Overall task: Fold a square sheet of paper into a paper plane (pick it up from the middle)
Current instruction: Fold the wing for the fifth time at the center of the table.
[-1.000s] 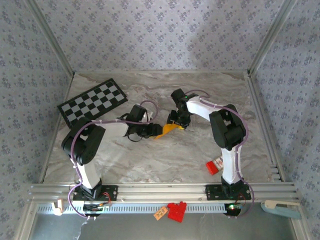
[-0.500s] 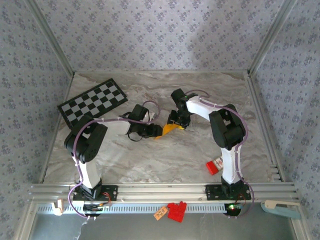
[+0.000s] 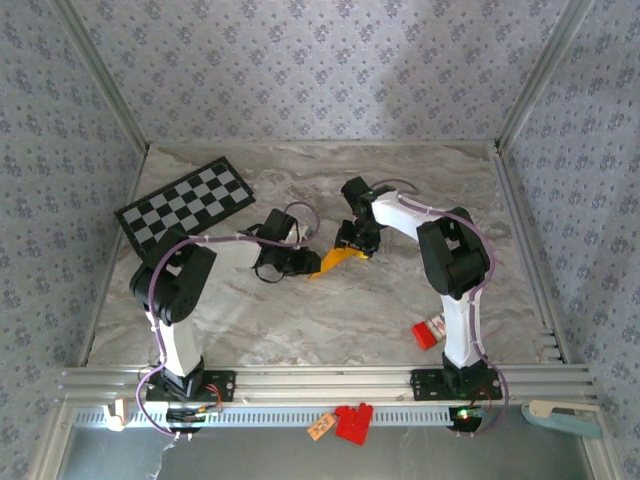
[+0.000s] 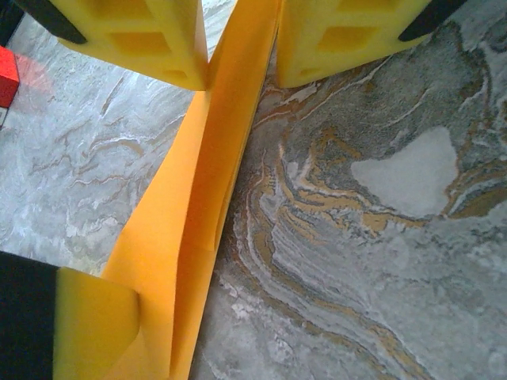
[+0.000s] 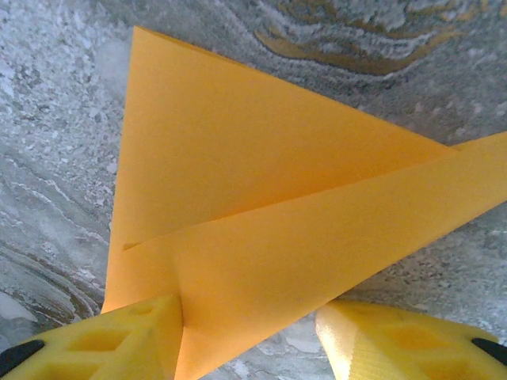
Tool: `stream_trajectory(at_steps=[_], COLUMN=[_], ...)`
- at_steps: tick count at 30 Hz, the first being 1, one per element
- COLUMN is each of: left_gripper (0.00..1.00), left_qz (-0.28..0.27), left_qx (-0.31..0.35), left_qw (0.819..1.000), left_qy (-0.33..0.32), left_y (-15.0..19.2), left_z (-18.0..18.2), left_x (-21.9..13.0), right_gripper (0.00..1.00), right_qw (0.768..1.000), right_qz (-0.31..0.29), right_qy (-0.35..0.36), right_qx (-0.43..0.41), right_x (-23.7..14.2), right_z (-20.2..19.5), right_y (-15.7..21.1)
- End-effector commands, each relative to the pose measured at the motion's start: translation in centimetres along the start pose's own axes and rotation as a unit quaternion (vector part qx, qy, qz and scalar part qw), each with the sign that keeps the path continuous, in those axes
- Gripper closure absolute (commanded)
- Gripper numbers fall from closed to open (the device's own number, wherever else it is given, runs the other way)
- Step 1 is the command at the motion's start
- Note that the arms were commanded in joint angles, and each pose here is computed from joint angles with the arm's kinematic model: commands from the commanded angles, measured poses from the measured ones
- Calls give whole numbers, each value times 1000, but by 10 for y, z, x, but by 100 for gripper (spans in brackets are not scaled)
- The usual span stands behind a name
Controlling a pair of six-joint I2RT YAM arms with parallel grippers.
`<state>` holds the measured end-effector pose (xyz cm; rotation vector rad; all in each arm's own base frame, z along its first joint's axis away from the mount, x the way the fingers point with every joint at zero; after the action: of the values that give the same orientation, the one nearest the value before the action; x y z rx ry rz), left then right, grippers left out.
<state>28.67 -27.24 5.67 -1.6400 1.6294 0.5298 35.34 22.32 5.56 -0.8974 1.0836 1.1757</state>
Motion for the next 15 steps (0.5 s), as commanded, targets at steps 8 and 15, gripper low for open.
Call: stream_trajectory(at_steps=[8, 15], left_gripper=[76, 73], left_qz=[21, 4], left_qx=[-22, -20], left_qw=[999, 999], left_qy=[-26, -26], left_y=[9, 0], left_z=[13, 3], left_x=[11, 1], right_gripper=[46, 46], right_qw=[995, 994], right_qz=[52, 55], right_qy=[85, 90], right_qx=[10, 10], right_x=[58, 60], right_z=[-40, -42], right_y=[18, 20])
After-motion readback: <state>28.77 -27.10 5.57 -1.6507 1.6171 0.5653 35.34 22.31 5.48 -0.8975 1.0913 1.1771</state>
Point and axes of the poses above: each hand's point on the last joint's axis, 136 mm out from that joint toward the fingers, its own x axis out along the fingers, its own z axis along the line the jaws close on, y = z × x, the point moved 4 cm from there along -x, back along the fingers
